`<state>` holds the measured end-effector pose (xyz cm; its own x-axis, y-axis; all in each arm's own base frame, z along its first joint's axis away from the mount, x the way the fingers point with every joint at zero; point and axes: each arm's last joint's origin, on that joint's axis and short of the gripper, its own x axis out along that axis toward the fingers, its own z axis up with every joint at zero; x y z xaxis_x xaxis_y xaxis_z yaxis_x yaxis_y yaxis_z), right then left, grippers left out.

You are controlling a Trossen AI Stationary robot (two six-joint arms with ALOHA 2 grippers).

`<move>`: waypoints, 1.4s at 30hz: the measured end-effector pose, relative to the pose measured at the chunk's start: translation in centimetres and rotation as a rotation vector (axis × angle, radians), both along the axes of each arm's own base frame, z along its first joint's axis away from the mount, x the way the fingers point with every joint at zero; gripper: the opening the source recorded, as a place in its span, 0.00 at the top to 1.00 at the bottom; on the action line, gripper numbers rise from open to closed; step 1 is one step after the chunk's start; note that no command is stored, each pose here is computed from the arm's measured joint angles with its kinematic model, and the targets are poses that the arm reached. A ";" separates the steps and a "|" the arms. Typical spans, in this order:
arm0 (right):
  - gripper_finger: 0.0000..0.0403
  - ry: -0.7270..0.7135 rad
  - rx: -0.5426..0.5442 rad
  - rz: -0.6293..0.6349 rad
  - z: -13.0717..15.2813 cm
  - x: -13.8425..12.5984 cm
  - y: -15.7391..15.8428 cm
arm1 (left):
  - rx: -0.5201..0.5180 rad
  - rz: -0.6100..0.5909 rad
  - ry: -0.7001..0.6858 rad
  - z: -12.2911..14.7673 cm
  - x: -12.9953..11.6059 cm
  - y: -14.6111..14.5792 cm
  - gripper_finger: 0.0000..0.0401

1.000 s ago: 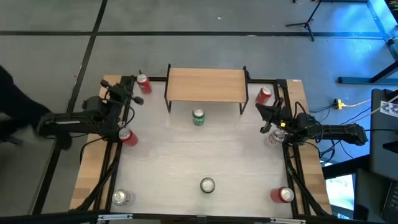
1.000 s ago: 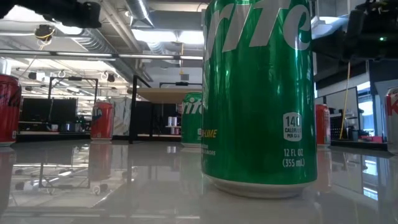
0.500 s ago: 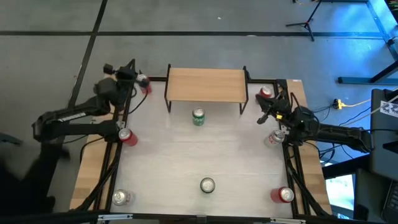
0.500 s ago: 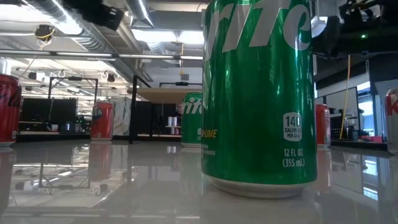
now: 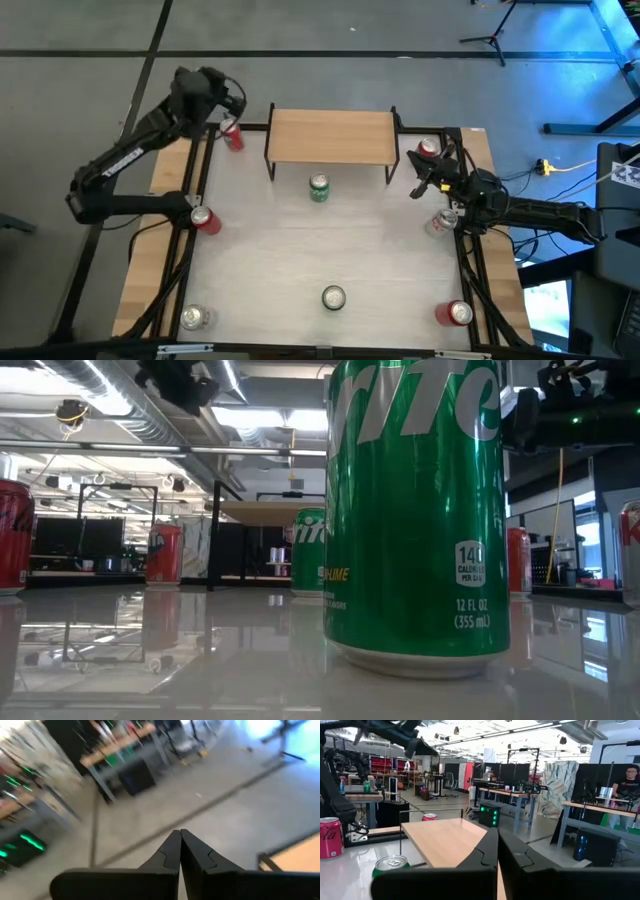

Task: Place canned beverage on shelf
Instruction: Put the left red soda can on the shelf

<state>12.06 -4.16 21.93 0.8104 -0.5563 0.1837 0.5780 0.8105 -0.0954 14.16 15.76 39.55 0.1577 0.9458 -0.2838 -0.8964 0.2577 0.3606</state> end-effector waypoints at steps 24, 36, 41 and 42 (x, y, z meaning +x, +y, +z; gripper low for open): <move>0.99 0.012 -0.011 0.071 -0.1 0.1 0.2 | -0.600 0.042 0.183 -7.8 0.1 7.6 0.87; 0.99 0.022 -0.012 0.076 -0.2 0.1 0.2 | -0.755 0.046 0.086 -8.3 -1.8 7.8 0.46; 0.99 0.023 -0.014 0.087 -0.2 0.2 0.2 | -0.746 0.071 0.099 -8.3 -2.1 7.9 0.35; 0.99 0.023 -0.014 0.087 -0.2 0.2 0.2 | -0.725 0.084 0.116 -8.2 -2.1 8.0 0.34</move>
